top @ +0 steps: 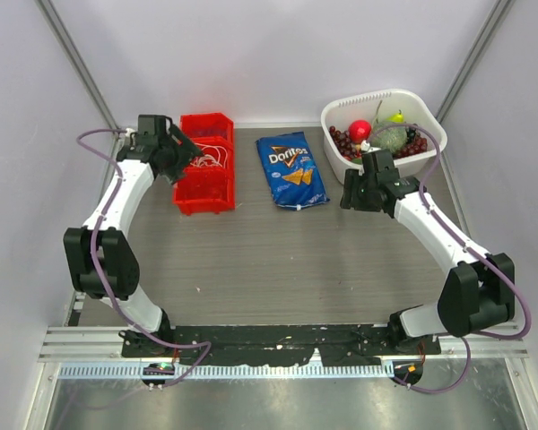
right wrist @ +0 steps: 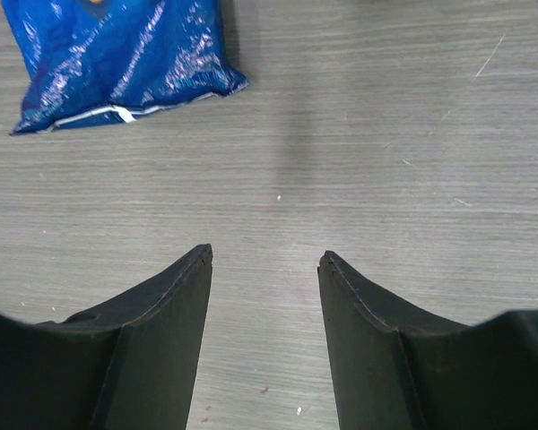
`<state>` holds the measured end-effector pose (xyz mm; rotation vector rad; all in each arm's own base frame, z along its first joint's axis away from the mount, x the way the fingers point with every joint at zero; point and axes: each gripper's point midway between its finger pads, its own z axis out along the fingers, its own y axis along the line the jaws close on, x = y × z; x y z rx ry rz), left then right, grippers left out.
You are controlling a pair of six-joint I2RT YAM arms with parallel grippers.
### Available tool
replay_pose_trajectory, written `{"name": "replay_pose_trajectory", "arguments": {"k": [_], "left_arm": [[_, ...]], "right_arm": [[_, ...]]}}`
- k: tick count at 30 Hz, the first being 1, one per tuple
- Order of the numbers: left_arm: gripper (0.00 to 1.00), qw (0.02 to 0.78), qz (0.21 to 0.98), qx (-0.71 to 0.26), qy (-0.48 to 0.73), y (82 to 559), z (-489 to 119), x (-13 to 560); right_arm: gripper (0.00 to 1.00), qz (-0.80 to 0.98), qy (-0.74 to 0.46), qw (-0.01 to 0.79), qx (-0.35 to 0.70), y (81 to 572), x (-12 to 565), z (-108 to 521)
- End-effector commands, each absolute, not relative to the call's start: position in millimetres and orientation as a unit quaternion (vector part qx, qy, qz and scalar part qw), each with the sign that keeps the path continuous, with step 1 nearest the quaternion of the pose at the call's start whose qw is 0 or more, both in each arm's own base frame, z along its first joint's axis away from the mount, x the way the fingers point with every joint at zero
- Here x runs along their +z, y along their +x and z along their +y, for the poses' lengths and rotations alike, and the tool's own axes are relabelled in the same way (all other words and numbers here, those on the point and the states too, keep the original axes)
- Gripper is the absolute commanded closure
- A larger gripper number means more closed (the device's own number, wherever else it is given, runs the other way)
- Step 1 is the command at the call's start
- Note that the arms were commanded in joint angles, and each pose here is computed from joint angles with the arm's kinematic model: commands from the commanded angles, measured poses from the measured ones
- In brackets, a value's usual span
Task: Untangle the cables
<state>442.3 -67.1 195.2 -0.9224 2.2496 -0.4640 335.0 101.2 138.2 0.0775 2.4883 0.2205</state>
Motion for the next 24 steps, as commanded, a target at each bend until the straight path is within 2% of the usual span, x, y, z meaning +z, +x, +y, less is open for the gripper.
{"name": "replay_pose_trajectory", "arguments": {"k": [1,4,9,14,24], "left_arm": [[0.19,0.376,0.833,-0.303,-0.270,456,-110,239],[0.08,0.390,0.814,-0.373,-0.215,458,-142,261],[0.01,0.435,0.779,-0.444,-0.081,450,-198,322],[0.00,0.497,0.729,-0.470,0.020,437,-238,384],[0.01,0.602,0.669,-0.437,0.014,436,-217,444]], "right_arm": [[0.43,0.908,0.055,0.403,0.102,356,177,101],[0.42,0.898,0.068,0.426,0.089,357,178,93],[0.40,0.877,0.070,0.467,0.093,353,200,88],[0.37,0.866,0.094,0.486,0.069,353,218,76],[0.36,0.821,0.090,0.555,0.097,349,255,76]]}}
